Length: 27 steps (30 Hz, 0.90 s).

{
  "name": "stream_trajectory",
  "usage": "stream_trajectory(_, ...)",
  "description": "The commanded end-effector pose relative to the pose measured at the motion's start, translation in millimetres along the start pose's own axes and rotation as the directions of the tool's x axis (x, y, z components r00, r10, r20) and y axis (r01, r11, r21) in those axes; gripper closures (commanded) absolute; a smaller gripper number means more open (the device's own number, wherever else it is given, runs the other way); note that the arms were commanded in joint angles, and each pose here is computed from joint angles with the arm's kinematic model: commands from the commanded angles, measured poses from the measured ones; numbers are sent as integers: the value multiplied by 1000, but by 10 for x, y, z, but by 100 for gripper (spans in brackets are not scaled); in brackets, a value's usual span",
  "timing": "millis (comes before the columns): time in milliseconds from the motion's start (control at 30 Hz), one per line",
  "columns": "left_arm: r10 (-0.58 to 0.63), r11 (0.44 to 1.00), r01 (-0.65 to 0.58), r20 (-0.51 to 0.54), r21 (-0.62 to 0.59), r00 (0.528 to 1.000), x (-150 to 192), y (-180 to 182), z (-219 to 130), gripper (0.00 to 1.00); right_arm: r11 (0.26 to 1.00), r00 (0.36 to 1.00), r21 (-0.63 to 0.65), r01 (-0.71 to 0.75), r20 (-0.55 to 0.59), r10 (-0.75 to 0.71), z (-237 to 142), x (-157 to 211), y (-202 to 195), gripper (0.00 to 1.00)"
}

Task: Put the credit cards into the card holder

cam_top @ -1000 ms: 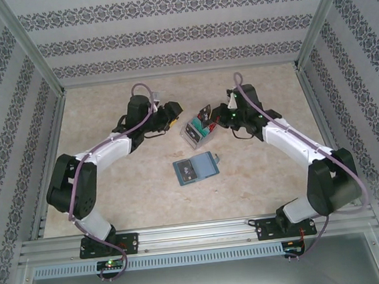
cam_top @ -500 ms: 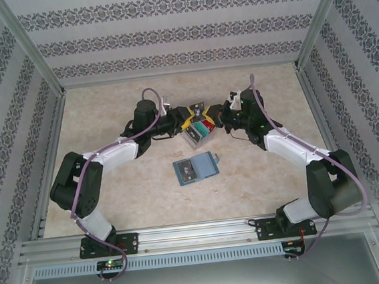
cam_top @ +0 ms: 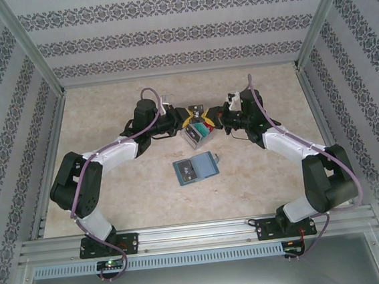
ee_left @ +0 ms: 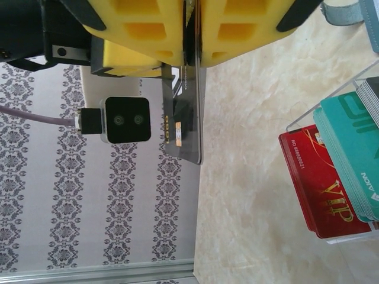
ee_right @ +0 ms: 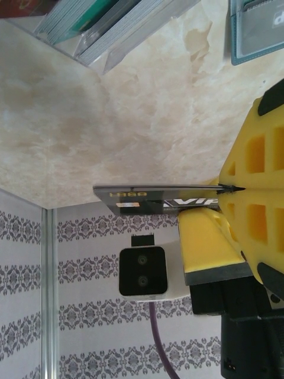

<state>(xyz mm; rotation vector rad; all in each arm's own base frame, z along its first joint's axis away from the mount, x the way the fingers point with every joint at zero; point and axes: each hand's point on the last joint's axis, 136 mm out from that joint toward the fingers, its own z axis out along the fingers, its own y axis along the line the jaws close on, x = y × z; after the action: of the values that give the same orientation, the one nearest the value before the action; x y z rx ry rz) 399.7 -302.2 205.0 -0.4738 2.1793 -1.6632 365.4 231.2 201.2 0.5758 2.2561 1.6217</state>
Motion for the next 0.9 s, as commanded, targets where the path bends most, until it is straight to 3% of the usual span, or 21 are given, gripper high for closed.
stream_trajectory(0, 24, 999, -24, 2, 26, 1000, 32, -153, -57, 98, 999, 998, -5, 37, -59, -37, 2, 60, 6, 97)
stream_trajectory(200, -96, 985, 101, 45, -141, 994, 142, 213, -257, 100, 976, 995, 192, 103, -35, -98, -114, 78, -387, 76)
stream_trajectory(433, -200, 934, 237, 157, -269, 967, 305, 533, -486, 100, 901, 980, 386, 199, -89, -179, -199, 229, -858, 72)
stream_trajectory(700, -239, 892, 292, 190, -345, 952, 521, 735, -532, 100, 824, 946, 467, 320, -210, -248, -68, 503, -1129, 71)
stream_trajectory(867, -253, 896, 304, 189, -325, 949, 563, 798, -513, 100, 828, 944, 454, 330, -173, -281, -90, 501, -1012, 69)
